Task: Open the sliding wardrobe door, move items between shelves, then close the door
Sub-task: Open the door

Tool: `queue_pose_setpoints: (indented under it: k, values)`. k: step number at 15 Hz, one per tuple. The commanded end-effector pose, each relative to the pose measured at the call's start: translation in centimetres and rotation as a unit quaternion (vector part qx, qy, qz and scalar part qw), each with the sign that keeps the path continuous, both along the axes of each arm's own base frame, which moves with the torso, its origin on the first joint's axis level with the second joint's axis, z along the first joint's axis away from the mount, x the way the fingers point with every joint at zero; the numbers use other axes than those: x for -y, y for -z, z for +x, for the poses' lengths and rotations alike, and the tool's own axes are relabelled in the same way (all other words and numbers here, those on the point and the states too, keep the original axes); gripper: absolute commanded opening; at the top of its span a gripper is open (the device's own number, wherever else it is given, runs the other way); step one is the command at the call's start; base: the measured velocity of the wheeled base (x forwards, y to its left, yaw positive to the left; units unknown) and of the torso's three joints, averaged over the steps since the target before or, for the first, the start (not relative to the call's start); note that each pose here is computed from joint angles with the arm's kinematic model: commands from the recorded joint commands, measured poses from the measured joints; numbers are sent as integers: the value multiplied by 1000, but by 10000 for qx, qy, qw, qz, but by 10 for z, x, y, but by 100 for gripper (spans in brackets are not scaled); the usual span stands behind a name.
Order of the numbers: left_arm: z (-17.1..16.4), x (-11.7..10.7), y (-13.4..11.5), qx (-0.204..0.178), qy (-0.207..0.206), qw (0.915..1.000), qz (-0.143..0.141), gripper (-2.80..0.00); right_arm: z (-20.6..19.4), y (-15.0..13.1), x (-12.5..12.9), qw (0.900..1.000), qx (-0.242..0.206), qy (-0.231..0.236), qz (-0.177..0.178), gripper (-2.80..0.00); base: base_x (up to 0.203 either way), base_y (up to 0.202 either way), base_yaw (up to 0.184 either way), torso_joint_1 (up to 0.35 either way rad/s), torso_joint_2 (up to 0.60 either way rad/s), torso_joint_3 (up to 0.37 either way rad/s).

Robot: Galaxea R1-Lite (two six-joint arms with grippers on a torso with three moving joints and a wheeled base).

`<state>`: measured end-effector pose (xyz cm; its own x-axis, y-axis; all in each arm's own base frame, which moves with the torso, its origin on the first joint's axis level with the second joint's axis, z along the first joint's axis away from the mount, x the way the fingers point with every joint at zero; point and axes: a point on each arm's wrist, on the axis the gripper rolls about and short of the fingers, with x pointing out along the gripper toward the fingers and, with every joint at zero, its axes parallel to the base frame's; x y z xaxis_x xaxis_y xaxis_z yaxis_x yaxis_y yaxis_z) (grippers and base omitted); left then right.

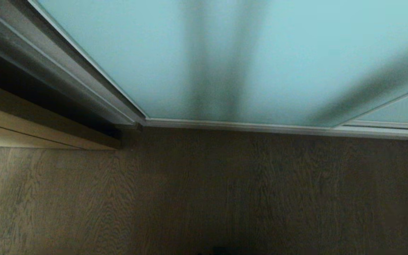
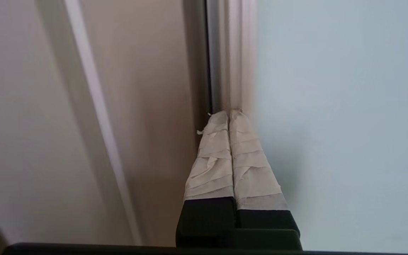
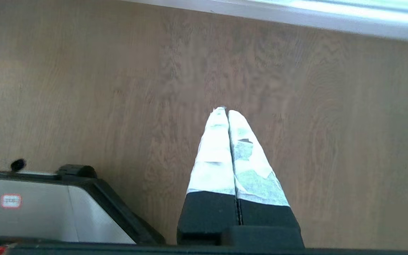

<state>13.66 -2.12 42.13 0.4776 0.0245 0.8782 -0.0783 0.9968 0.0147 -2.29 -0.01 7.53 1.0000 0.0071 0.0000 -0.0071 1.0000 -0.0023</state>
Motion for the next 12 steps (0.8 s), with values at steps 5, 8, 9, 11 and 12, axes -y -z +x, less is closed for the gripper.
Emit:
queue_pose_setpoints:
  k: [5, 8, 9, 11, 12]
  values:
    - [1, 1, 1, 11, -45, 10000, 13, -280, 0, 0, 0, 10000, 8, -3, -4, -280, 0, 0, 0, 0, 0, 0]
    - [5, 2, -5, 75, -50, 10000, -4, -280, 0, 0, 0, 10000, 8, -6, -6, -280, 0, 0, 0, 0, 0, 0]
    - [5, 2, -6, 94, -30, 10000, 0, -280, 0, 0, 0, 10000, 8, -11, -4, -280, 0, 0, 0, 0, 0, 0]
    - [8, 10, -4, 42, 143, 9999, 48, -280, 0, 0, 0, 10000, 8, -3, -4, -280, 0, 0, 0, 0, 0, 0]
    - [12, 16, -3, -1, 219, 9997, 97, -280, 0, 0, 0, 10000, 7, -3, -11, -280, 0, 0, 0, 0, 0, 0]
